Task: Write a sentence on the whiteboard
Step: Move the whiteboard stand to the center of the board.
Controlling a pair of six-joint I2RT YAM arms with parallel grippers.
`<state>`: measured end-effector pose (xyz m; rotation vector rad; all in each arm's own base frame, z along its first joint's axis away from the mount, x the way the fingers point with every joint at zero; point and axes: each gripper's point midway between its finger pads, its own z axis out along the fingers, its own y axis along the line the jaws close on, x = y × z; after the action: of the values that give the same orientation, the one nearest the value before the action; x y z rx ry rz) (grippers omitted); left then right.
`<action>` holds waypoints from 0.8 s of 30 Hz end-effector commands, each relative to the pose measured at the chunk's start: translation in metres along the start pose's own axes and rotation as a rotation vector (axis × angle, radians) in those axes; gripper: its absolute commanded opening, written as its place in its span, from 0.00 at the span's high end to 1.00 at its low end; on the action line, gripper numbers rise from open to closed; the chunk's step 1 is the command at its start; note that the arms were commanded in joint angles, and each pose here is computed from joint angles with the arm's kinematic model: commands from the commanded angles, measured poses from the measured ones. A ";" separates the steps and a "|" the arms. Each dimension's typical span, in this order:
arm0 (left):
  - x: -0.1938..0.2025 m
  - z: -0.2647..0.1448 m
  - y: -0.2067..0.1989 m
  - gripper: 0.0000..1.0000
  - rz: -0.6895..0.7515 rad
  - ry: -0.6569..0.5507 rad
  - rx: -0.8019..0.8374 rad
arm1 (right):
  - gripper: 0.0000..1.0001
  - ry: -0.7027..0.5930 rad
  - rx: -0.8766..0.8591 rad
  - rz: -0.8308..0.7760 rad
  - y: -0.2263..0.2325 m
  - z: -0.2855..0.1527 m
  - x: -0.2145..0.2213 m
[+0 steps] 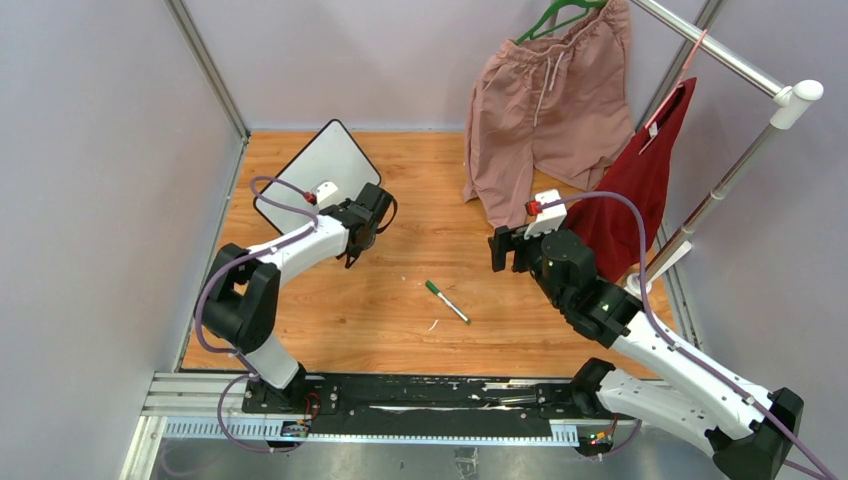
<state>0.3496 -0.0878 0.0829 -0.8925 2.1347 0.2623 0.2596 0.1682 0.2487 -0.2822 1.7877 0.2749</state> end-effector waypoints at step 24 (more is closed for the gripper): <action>0.007 0.043 0.017 0.51 0.000 0.010 -0.127 | 0.14 -0.003 -0.013 -0.004 0.002 -0.004 0.005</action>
<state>0.3586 -0.0724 0.0559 -0.9550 2.1615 0.3467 0.2578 0.1671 0.2467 -0.2848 1.7875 0.2779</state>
